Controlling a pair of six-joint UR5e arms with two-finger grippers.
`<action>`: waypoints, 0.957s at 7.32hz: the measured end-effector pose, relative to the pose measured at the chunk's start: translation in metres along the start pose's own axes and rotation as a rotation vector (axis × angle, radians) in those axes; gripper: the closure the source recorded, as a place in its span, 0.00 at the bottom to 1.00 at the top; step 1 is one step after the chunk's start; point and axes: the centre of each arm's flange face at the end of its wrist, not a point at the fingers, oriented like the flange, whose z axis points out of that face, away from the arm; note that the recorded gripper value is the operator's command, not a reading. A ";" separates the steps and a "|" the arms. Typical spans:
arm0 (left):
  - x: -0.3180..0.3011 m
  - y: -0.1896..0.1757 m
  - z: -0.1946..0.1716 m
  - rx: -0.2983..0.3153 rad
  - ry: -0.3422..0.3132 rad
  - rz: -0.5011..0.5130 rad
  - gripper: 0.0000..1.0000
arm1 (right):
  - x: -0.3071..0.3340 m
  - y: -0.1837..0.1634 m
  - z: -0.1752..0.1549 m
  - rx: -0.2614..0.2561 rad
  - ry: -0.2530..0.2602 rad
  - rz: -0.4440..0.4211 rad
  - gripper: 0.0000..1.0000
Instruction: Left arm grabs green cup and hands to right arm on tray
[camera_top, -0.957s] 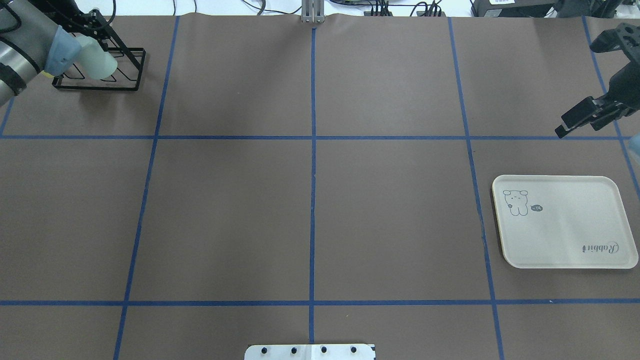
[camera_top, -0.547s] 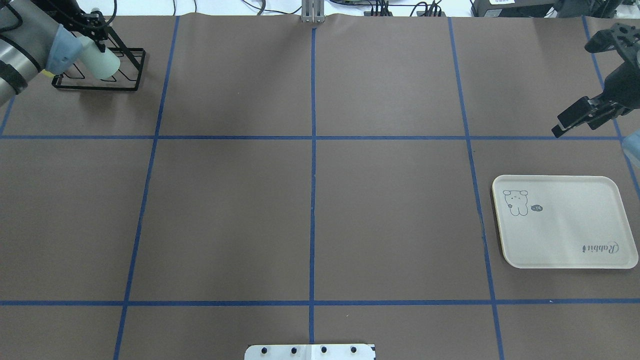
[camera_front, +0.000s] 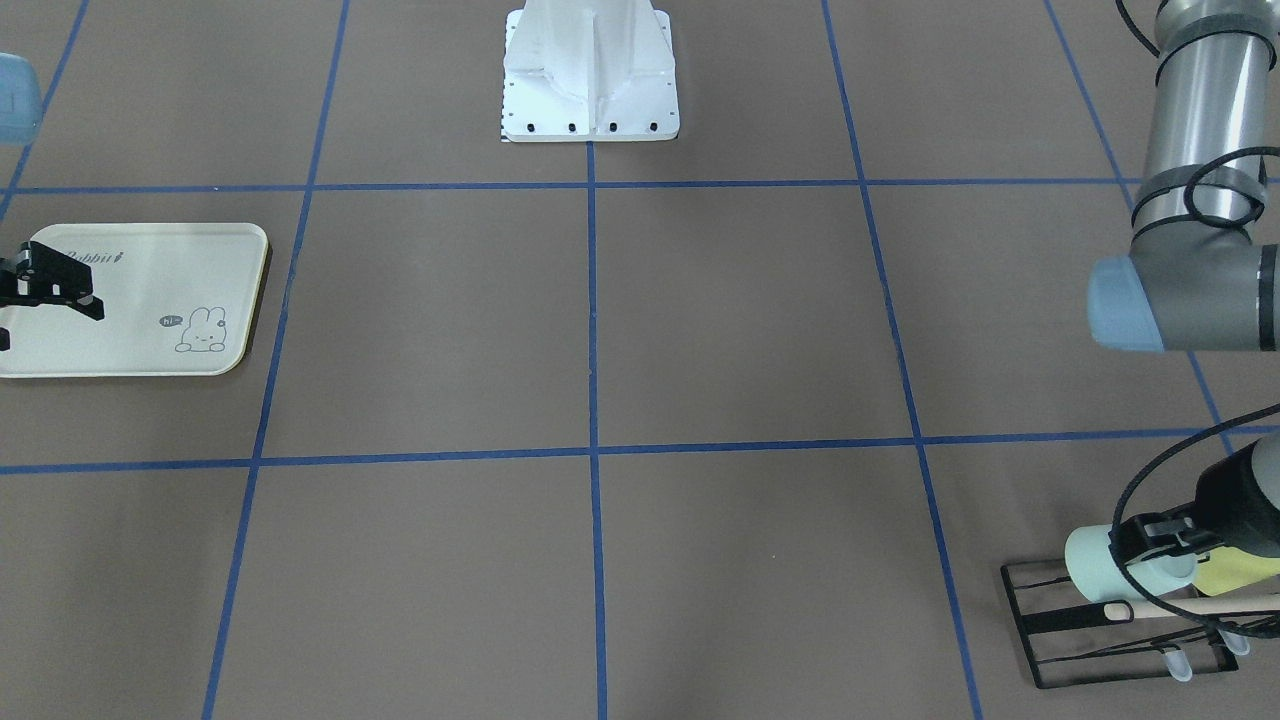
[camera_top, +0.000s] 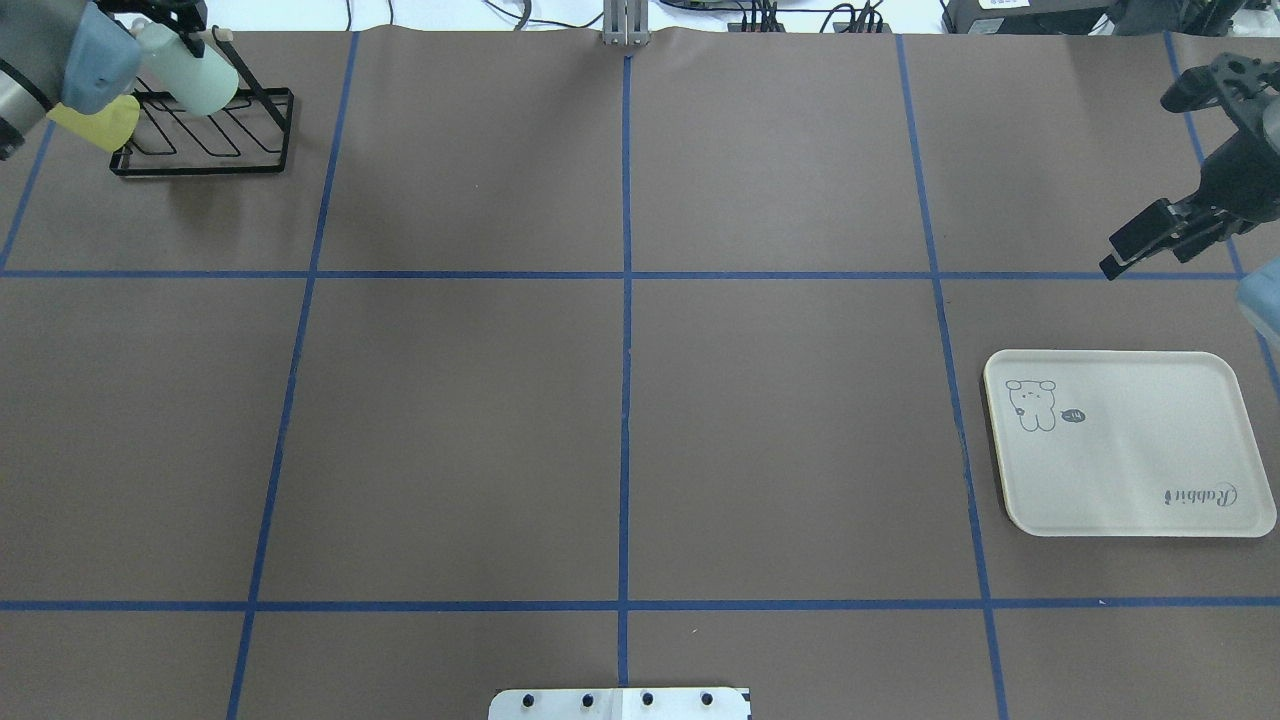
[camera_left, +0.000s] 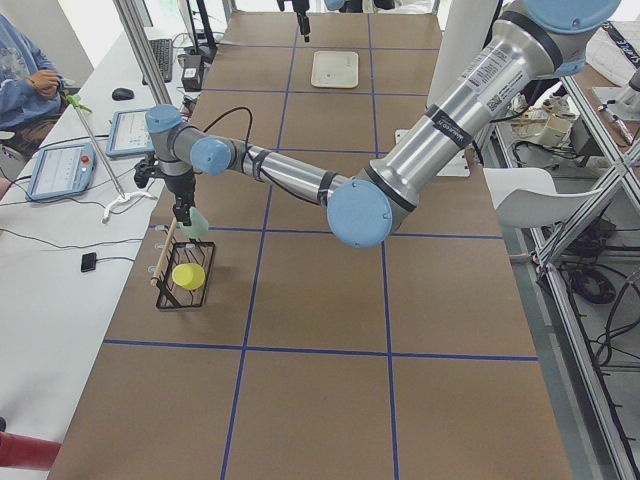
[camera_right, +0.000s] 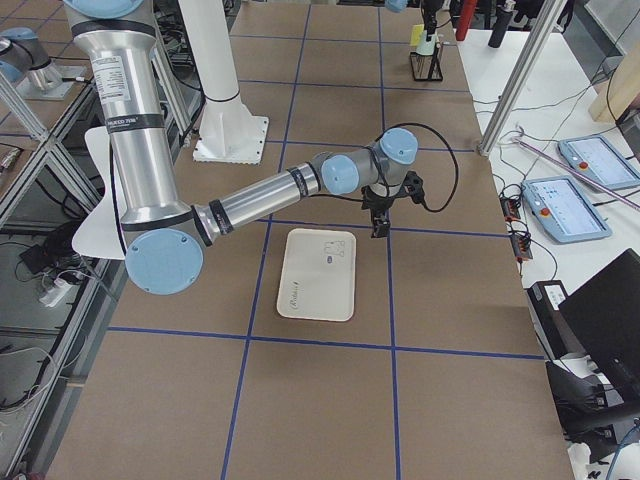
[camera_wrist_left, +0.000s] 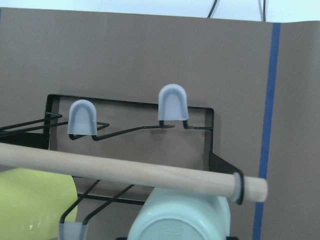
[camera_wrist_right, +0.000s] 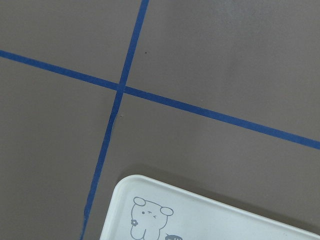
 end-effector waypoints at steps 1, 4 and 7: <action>-0.002 0.007 -0.030 0.015 -0.001 -0.012 1.00 | 0.001 -0.002 0.004 0.001 0.000 -0.007 0.00; 0.038 0.042 -0.120 0.031 0.036 -0.097 1.00 | 0.003 -0.013 0.012 0.055 -0.008 -0.018 0.00; 0.151 0.124 -0.157 -0.071 0.305 -0.276 1.00 | -0.031 -0.022 0.016 0.180 -0.026 0.018 0.00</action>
